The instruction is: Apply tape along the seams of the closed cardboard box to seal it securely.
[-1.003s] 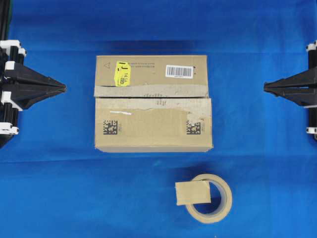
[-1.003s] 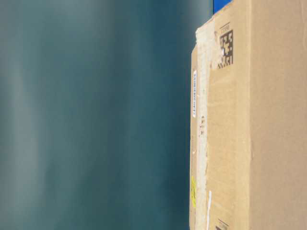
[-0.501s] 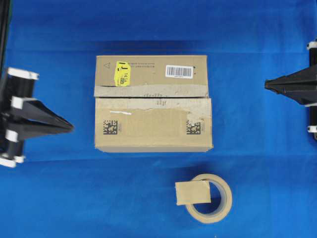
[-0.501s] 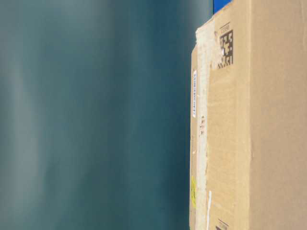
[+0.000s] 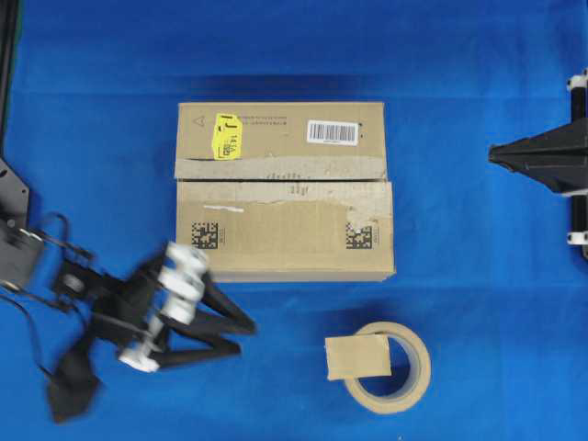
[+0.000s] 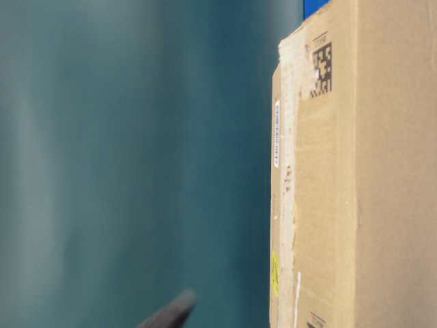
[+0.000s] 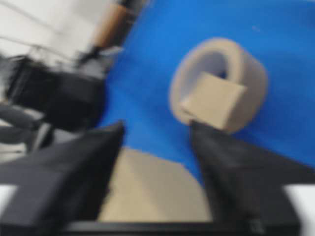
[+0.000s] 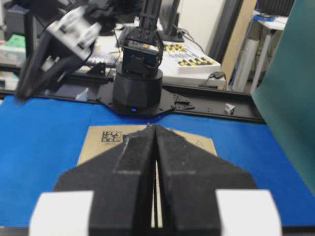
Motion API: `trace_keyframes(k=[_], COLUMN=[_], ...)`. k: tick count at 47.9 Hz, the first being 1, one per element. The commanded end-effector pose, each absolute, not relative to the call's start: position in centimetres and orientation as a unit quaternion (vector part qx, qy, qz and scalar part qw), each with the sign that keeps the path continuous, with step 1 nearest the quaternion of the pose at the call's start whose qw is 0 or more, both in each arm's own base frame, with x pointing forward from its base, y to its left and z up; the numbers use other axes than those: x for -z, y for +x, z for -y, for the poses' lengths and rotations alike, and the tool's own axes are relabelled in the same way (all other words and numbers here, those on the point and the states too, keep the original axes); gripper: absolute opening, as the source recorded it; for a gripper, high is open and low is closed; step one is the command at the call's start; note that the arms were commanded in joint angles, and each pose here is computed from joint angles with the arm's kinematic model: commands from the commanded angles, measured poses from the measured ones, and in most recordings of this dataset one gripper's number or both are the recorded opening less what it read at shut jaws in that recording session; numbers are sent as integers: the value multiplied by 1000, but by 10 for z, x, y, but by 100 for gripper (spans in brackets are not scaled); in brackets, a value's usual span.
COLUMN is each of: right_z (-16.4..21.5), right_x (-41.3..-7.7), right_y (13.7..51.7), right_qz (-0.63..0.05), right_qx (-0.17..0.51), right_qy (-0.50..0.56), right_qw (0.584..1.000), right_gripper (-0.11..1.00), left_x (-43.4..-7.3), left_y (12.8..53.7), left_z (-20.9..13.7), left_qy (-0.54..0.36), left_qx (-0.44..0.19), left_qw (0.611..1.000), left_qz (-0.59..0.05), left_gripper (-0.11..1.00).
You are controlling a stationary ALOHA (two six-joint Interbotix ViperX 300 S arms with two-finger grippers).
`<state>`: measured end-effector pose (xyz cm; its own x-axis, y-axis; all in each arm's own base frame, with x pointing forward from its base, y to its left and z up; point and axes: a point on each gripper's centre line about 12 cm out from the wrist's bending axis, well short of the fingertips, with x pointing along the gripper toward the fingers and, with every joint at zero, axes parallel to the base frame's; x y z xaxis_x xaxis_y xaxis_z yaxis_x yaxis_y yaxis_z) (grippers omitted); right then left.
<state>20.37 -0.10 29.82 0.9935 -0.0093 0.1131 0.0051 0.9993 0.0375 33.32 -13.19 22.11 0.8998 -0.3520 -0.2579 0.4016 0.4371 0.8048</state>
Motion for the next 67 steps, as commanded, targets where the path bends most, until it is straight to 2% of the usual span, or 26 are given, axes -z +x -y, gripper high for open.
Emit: trace_keyframes(k=[1, 3, 8, 20, 34, 53, 58, 67], right_z=[1, 1, 1, 1, 0, 0, 0, 0], right_x=[-308, -307, -305, -304, -304, -302, -301, -300], right_y=[207, 208, 209, 211, 211, 211, 212, 213], right_qz=[72, 72, 71, 70, 71, 67, 66, 63], right_qx=[4, 4, 4, 3, 2, 0, 0, 0], right_qy=[18, 18, 15, 9, 6, -2, -2, -2], right_qw=[997, 997, 997, 998, 997, 998, 998, 998], right_gripper=[0, 0, 0, 0, 0, 0, 0, 0], left_x=[-218, -212, -191, -163, -145, -133, -131, -131], left_y=[352, 359, 373, 404, 435, 442, 439, 436], left_z=[143, 146, 151, 161, 159, 158, 157, 158], left_qy=[502, 516, 554, 602, 611, 611, 612, 612], left_qx=[234, 239, 254, 260, 245, 248, 251, 254], left_qw=[832, 821, 792, 754, 751, 749, 748, 747], left_qz=[-33, -38, -50, -47, -46, -56, -60, -61], left_gripper=[64, 72, 61, 62, 62, 61, 55, 23])
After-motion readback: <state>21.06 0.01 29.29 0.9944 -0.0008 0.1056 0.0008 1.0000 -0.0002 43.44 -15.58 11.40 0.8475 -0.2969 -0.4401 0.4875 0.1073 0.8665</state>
